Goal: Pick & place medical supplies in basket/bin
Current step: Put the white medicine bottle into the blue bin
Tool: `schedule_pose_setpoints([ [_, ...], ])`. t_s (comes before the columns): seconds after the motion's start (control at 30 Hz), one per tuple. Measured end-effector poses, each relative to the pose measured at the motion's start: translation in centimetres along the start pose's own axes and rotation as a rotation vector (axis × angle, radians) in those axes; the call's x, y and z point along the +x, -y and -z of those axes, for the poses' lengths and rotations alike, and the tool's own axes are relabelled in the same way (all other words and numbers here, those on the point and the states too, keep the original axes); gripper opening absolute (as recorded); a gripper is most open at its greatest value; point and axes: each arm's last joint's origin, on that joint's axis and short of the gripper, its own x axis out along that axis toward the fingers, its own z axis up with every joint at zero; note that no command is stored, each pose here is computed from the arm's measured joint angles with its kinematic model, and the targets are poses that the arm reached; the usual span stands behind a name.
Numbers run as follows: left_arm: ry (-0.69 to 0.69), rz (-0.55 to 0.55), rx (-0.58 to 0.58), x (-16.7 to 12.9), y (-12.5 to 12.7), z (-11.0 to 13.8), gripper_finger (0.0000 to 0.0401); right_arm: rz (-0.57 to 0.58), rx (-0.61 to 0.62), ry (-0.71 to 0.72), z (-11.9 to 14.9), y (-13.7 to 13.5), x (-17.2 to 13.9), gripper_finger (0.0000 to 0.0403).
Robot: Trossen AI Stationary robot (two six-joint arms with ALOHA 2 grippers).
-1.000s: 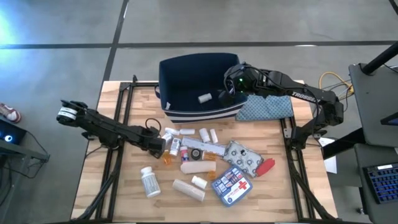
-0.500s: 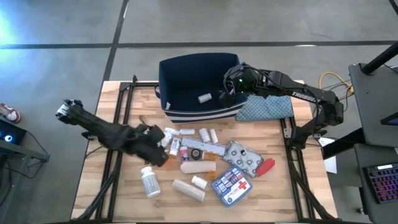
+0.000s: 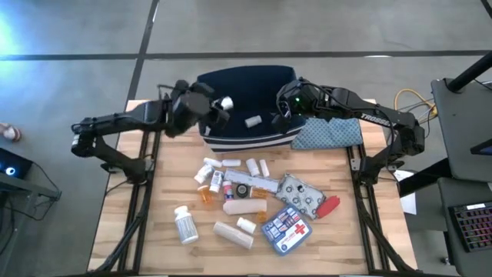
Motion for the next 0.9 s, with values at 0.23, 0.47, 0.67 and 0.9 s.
schedule_pose_setpoints([
  [0.23, -0.144, 0.174, 0.033, -4.5, -0.3, 0.5, 0.0241, 0.006, -0.027, -0.072, 0.7, 0.1, 0.0, 0.0384],
  [0.47, -0.330, 0.379, 0.048, -11.0, 1.9, 4.3, 0.0222, -0.096, -0.019, -0.205, 2.0, -0.1, -0.5, 0.0384],
  [0.67, -0.392, 0.487, 0.113, -14.4, 4.1, 8.5, 0.0213, -0.189, -0.050, -0.136, 2.2, -1.1, -3.5, 0.0384],
  [0.9, -0.945, 0.343, -0.173, -14.4, 5.5, 16.4, 0.0212, -0.343, 0.034, -0.088, 2.3, -2.0, -6.1, 0.0384],
])
